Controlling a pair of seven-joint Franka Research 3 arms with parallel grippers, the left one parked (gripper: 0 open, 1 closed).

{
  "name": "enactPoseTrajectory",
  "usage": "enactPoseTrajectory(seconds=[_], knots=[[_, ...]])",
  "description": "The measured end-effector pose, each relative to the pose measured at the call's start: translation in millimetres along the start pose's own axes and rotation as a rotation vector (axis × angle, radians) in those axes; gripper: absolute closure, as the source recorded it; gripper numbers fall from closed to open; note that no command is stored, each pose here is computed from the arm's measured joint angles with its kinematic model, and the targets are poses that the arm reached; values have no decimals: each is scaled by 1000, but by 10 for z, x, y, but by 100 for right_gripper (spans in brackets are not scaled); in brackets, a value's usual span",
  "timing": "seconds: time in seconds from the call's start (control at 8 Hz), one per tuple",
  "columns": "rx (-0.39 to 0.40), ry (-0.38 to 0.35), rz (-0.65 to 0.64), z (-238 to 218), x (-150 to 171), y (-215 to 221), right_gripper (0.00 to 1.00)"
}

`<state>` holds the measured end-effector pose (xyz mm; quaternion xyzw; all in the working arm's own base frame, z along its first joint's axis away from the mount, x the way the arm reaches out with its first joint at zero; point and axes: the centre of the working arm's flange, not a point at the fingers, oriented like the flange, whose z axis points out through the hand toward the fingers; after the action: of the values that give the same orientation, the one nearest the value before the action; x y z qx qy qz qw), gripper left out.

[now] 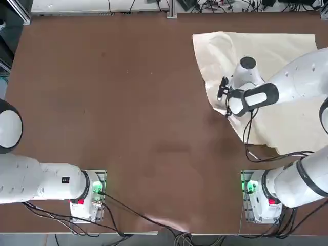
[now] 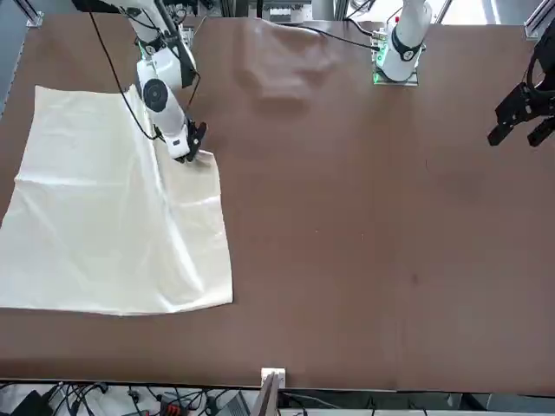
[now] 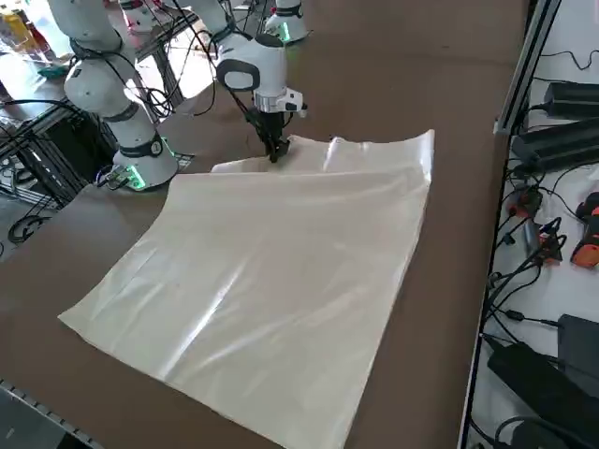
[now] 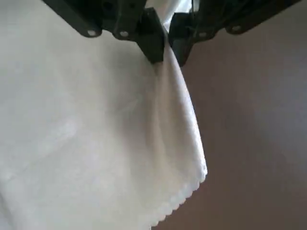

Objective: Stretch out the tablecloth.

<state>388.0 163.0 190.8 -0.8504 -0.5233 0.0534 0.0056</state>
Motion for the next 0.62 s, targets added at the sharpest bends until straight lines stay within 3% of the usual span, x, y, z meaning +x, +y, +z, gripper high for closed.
enactPoseTrajectory(seconds=[0.38, 0.62], knots=[[-39, 51, 143, -296, -294, 637, 91], [-15, 33, 251, -592, -628, 1108, 91]])
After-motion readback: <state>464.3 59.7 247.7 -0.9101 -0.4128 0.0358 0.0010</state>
